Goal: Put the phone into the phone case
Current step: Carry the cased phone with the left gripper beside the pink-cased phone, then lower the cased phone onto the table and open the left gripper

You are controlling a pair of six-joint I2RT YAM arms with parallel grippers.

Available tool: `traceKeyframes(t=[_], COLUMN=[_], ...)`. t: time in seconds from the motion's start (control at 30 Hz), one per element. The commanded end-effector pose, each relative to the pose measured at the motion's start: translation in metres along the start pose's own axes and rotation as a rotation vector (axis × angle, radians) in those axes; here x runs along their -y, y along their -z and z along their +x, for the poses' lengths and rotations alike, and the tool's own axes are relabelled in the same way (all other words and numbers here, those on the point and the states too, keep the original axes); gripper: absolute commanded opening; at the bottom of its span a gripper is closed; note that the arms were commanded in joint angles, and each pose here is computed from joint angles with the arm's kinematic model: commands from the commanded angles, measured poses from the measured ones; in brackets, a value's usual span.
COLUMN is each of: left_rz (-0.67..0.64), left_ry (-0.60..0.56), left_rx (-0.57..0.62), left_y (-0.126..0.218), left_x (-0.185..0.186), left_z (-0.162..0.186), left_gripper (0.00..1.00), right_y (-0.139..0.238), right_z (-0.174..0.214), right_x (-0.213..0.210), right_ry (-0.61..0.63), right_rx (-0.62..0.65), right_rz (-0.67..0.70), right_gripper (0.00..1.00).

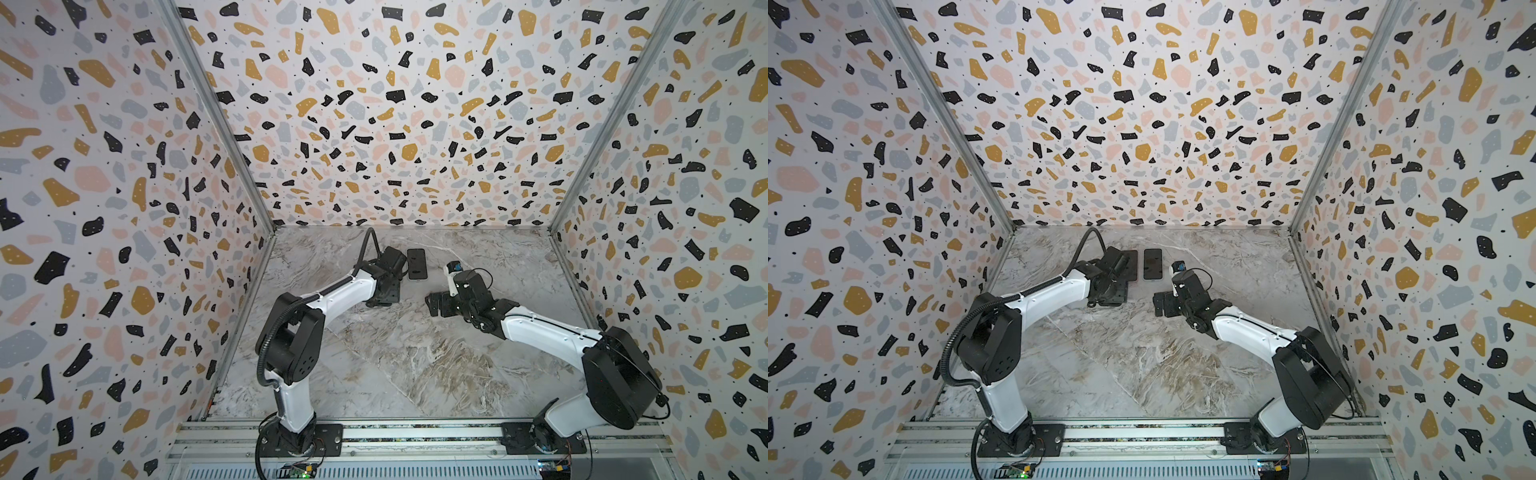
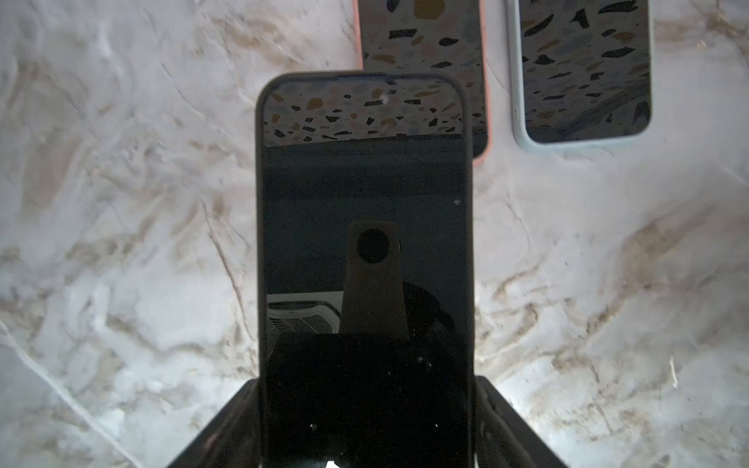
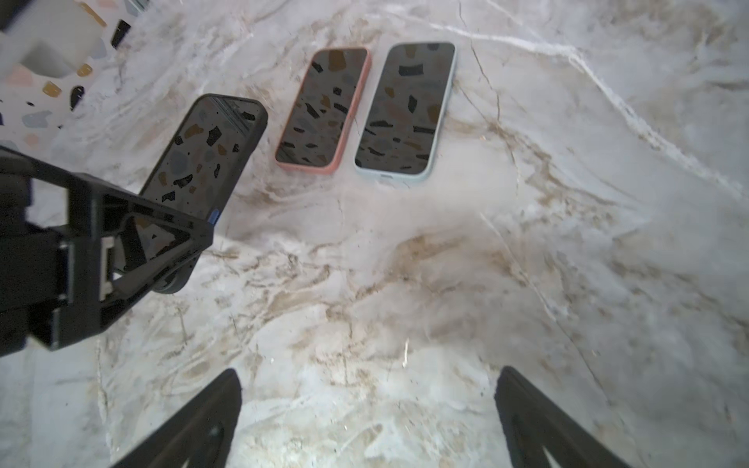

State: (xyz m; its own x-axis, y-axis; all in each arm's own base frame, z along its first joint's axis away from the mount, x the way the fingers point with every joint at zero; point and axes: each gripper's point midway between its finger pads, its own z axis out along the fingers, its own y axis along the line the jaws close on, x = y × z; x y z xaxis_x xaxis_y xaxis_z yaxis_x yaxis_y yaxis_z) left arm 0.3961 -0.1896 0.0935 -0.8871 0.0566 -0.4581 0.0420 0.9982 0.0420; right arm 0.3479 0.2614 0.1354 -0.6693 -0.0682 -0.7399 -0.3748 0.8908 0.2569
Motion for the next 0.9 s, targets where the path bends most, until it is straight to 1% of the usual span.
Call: traceKeyframes(t=[0.0,0.1,0.23,0.33,0.4,0.53,0.63,0.87], left_rz=[-0.044,-0.04,-0.059,-0.071,-0.059,-0.069,-0.096,-0.094], left_ry=[-0.055,-0.046,-0.05,-0.006,0.024,0.04,0.041,0.072], left_rx=[0.062,0.081,0.071,0.049,0.04,0.043,0.021,0.0], left_y=[0.005,-0.001,-0.016,-0.031,-0.039,-0.05,-0.062,-0.08], left_x=[-0.019,-0.03,-0.043,-0.061,-0.067,-0.066,-0.068,-0.07], left_z=[-0.033,-0.054,-0.07,-0.078,-0.081,-0.09,-0.092,-0.091], left_gripper=[0.46,0.46,0.45,0.44,0.44,0.44,0.44,0.43], right_y=[-0.001,-0.007,-0.01,-0.01,-0.009,-0.01,-0.011,-0.006], right_z=[-0.021,-0.02,-0.019,-0.025,-0.029,-0.031,-0.028,-0.028], right_x=[-0.011,-0.014,-0.011,-0.004,-0.002,0.0,0.001,0.01], right_ry=[0.015,0.006,0.0,-0.008,-0.015,-0.035,-0.038,-0.054], right_rx=[0.045,0.036,0.035,0.046,0.057,0.068,0.056,0.071], right_rz=[-0.04,-0.063,-0.07,-0.068,-0.075,-0.082,-0.082,-0.063], right_gripper=[0.99,0.99,0.99,0.99,0.99,0.99,0.99,0.99])
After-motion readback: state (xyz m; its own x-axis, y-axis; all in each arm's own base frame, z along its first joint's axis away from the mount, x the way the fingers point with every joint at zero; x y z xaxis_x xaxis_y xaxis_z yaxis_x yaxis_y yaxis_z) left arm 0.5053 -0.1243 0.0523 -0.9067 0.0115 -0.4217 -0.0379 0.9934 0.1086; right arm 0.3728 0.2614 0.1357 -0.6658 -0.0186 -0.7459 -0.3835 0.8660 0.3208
